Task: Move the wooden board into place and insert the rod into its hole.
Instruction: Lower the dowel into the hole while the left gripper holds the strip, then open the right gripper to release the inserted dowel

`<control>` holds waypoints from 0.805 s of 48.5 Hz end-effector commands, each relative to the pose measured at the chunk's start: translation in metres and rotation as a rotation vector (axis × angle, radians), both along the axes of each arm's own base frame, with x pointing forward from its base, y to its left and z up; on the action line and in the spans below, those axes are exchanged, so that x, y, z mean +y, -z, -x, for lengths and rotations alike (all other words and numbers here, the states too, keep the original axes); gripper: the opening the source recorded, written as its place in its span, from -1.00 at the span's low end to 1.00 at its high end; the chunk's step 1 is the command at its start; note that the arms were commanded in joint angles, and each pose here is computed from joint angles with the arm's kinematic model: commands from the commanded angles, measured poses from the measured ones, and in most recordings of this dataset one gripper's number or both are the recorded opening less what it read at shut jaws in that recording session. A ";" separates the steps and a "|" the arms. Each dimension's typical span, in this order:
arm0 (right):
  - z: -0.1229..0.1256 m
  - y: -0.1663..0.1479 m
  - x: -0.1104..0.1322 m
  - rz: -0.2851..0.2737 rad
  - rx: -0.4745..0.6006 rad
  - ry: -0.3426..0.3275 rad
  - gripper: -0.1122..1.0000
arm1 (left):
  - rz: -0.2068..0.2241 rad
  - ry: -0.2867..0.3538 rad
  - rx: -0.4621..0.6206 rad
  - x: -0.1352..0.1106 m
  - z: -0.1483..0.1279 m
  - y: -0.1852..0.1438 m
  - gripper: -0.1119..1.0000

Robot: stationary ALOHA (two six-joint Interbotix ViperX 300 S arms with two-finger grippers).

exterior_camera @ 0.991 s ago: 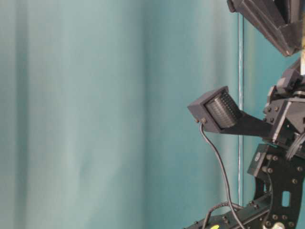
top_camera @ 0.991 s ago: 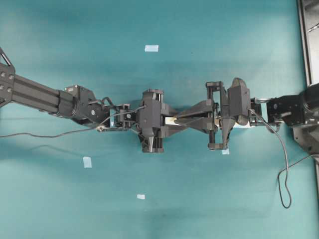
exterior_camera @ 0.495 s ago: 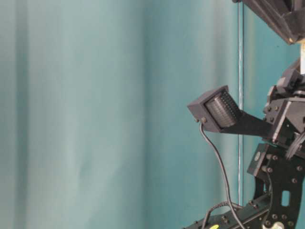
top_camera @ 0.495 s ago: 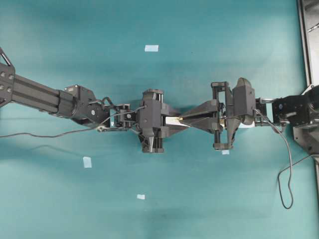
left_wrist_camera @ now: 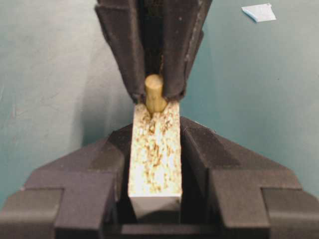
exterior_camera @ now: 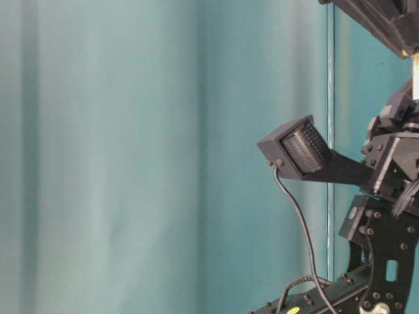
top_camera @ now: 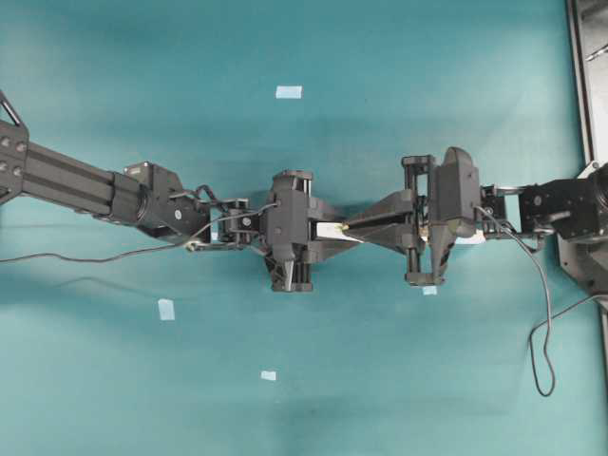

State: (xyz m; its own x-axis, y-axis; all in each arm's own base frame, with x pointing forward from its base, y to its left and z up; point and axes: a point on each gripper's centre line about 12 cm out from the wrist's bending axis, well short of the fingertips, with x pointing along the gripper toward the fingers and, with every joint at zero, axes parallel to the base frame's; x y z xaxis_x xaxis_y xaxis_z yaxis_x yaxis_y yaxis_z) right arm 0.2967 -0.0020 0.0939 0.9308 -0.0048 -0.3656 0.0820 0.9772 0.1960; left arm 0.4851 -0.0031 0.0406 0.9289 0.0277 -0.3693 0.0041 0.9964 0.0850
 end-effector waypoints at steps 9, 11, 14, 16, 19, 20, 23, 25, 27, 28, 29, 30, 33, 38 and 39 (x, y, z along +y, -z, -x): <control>-0.003 0.008 0.001 -0.004 0.190 -0.004 -0.60 | 0.002 0.028 0.024 -0.013 0.002 0.002 -0.36; -0.003 0.009 0.001 -0.004 0.216 -0.003 -0.60 | 0.002 0.027 0.024 -0.012 0.002 0.002 -0.36; -0.001 0.010 0.002 -0.003 0.259 -0.005 -0.60 | 0.002 0.028 0.024 -0.013 0.002 0.002 -0.36; -0.001 0.011 0.001 -0.003 0.281 -0.004 -0.60 | 0.002 0.028 0.024 -0.013 0.002 0.002 -0.36; 0.002 0.012 0.002 -0.002 0.310 -0.006 -0.60 | 0.002 0.028 0.026 -0.013 0.002 0.002 -0.36; 0.002 0.012 0.002 -0.002 0.314 -0.006 -0.60 | 0.002 0.028 0.026 -0.013 0.002 0.002 -0.36; 0.004 0.012 0.002 -0.005 0.318 -0.004 -0.60 | 0.002 0.028 0.029 -0.013 0.003 0.003 -0.36; 0.005 0.011 0.002 -0.005 0.314 -0.005 -0.60 | 0.002 0.028 0.029 -0.013 0.003 0.003 -0.36; 0.005 0.009 0.002 -0.008 0.311 -0.003 -0.60 | 0.002 0.028 0.029 -0.013 0.003 0.003 -0.36; 0.006 0.009 0.002 -0.009 0.311 -0.002 -0.60 | 0.002 0.028 0.027 -0.013 0.003 0.002 -0.36; 0.006 0.008 0.002 -0.012 0.310 0.000 -0.60 | 0.002 0.028 0.027 -0.013 0.003 0.002 -0.36; 0.006 0.008 0.002 -0.014 0.310 0.001 -0.60 | 0.002 0.028 0.027 -0.013 0.003 0.002 -0.36; 0.007 0.006 0.003 -0.024 0.311 0.005 -0.60 | 0.002 0.028 0.026 -0.013 0.003 0.002 -0.36; 0.007 0.003 0.003 -0.042 0.313 0.012 -0.60 | 0.002 0.028 0.024 -0.013 0.003 0.001 -0.36; 0.008 0.003 0.004 -0.042 0.315 0.010 -0.60 | 0.002 0.028 0.026 -0.013 0.003 0.002 -0.36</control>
